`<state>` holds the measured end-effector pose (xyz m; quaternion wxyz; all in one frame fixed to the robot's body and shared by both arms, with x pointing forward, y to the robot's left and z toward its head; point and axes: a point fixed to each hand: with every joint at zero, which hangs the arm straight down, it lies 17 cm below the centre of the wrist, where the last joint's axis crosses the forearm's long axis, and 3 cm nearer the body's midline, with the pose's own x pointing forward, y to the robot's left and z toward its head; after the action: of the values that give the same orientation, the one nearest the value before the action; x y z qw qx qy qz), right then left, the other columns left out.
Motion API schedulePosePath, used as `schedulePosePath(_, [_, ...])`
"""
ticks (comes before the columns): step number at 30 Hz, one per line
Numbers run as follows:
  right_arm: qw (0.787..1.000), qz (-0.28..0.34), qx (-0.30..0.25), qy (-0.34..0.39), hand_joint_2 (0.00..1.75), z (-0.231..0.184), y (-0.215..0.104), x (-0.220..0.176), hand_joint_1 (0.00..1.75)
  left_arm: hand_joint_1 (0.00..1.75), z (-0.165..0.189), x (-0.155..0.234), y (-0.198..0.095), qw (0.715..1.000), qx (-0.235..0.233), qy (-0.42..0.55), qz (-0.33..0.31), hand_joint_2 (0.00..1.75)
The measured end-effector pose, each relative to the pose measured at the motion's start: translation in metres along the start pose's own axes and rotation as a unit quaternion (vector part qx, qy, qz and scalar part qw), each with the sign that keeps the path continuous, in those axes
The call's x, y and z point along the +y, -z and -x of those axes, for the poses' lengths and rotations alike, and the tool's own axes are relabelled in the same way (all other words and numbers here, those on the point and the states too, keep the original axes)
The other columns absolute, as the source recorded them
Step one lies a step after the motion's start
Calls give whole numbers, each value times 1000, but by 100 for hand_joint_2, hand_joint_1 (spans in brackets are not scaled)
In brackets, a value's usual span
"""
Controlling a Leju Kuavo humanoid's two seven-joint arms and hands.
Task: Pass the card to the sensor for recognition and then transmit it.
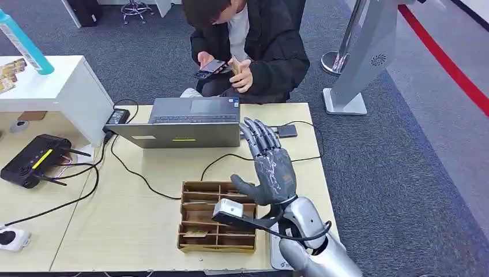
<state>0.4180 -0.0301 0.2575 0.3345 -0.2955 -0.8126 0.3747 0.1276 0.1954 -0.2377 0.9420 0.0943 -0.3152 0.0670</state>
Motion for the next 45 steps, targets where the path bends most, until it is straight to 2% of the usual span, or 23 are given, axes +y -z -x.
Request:
schedulePosePath(1, [997,1,-30,64,175,-22,-15,-2,0,0,3,-3,-6,1000,-15,6,13,0])
schedulePosePath(14, [993,-30,-49,105,175,-38,-40,19,0,0,7,-9,-11,999,-20,6,30,0])
schedulePosePath(24, [993,-48,-49,98,175,-36,-47,32,0,0,7,-8,-11,999,-21,8,31,0])
schedulePosePath(29, [992,-84,-48,76,175,-31,-52,52,0,0,7,-10,-12,999,-24,18,38,0])
schedulePosePath(36, [991,-124,-41,24,175,-19,-58,82,0,0,13,1,-9,1000,-4,15,8,0])
schedulePosePath(45, [989,-145,-28,-19,175,-5,-66,98,0,0,12,-1,-9,1000,-10,24,14,0])
